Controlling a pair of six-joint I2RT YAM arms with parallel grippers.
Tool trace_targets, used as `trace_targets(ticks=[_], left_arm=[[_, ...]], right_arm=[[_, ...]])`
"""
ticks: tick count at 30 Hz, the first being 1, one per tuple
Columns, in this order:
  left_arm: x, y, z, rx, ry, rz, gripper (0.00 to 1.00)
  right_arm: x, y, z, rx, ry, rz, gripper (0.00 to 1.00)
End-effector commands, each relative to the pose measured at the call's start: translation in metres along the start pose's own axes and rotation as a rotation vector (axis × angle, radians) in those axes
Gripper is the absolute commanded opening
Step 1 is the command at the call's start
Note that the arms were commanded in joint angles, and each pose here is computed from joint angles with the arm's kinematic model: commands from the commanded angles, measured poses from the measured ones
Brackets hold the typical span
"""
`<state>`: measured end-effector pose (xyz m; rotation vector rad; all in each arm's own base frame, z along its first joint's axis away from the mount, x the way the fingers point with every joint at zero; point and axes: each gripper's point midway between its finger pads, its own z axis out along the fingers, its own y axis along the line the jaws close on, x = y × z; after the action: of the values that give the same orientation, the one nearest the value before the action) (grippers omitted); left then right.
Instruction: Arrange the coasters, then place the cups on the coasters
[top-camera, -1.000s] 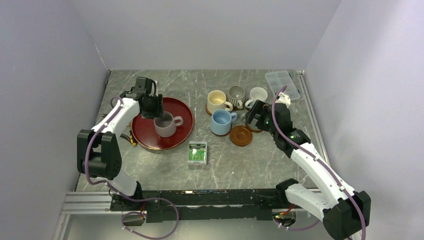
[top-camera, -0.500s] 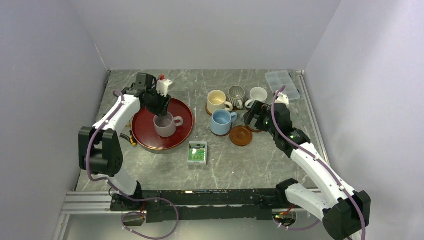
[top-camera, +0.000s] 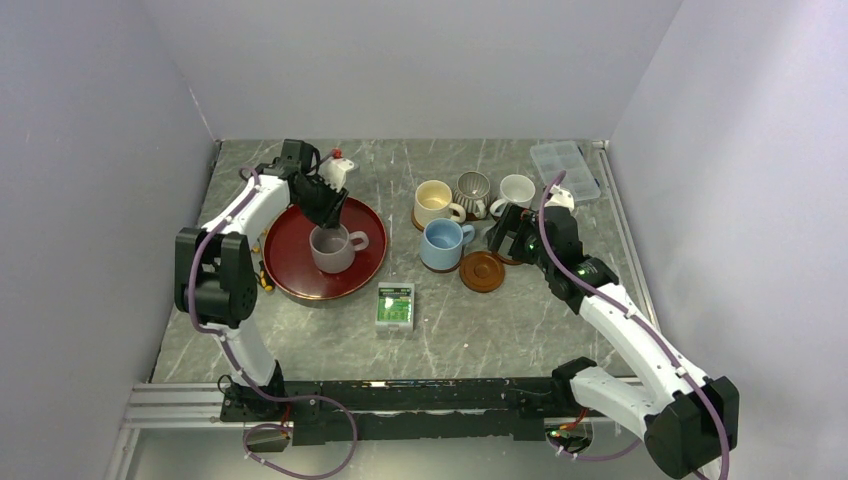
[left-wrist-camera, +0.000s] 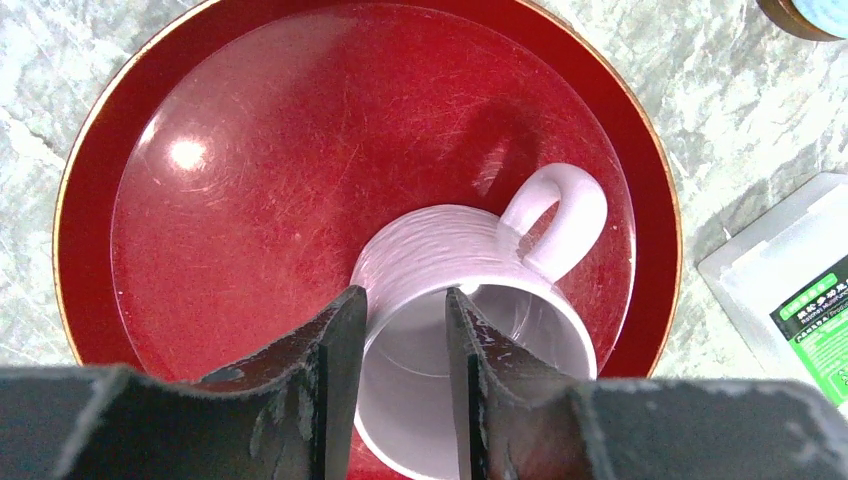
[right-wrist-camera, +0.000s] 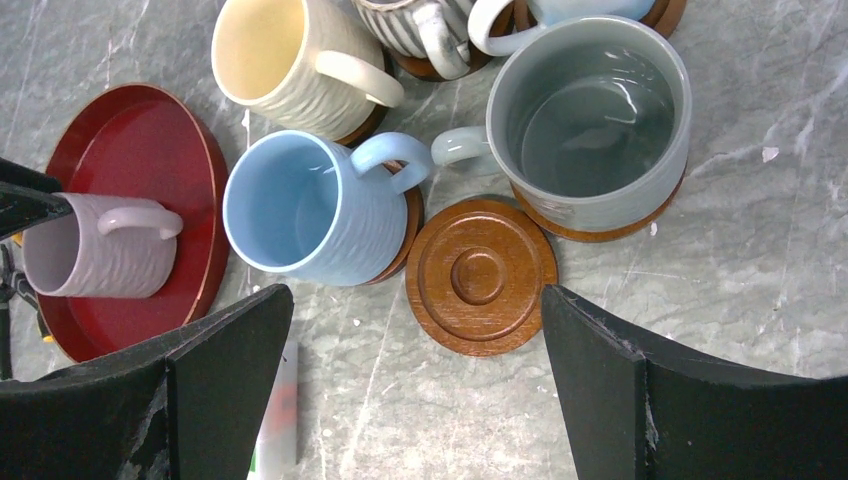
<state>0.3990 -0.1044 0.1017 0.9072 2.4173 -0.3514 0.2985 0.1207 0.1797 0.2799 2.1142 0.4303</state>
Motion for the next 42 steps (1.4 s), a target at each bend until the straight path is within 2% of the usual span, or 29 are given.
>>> trace_targets(ticks=[1, 10, 16, 20, 24, 27, 35, 42], left_arm=[[-0.001, -0.009, 0.003, 0.059, -0.004, 0.014, 0.39], [0.005, 0.0, 0.003, -0.007, 0.014, -0.018, 0.25], [0.019, 0.01, -0.006, -0.15, 0.068, -0.151, 0.15], [0.031, -0.002, -0.013, -0.183, 0.105, -0.245, 0.21], [0.035, -0.006, -0.02, -0.209, 0.094, -0.31, 0.43], [0.029, 0.0, -0.023, -0.248, 0.08, -0.35, 0.5], [0.025, 0.016, -0.011, -0.297, 0.103, -0.359, 0.5], [0.017, 0.014, 0.002, -0.238, 0.088, -0.343, 0.47]], right_arm=[[-0.004, 0.004, 0.0, -0.022, -0.011, -0.012, 1.0], [-0.002, 0.003, 0.002, -0.015, -0.004, -0.014, 1.0], [-0.002, 0.003, 0.002, -0.016, -0.005, -0.01, 1.0], [-0.001, 0.003, 0.002, -0.015, -0.001, -0.014, 1.0], [-0.001, 0.004, 0.003, -0.02, 0.004, -0.013, 1.0], [-0.001, 0.007, 0.003, -0.031, 0.005, -0.006, 1.0], [0.001, 0.005, 0.003, -0.023, 0.012, -0.003, 1.0], [0.001, -0.001, 0.003, 0.012, 0.014, 0.002, 1.0]])
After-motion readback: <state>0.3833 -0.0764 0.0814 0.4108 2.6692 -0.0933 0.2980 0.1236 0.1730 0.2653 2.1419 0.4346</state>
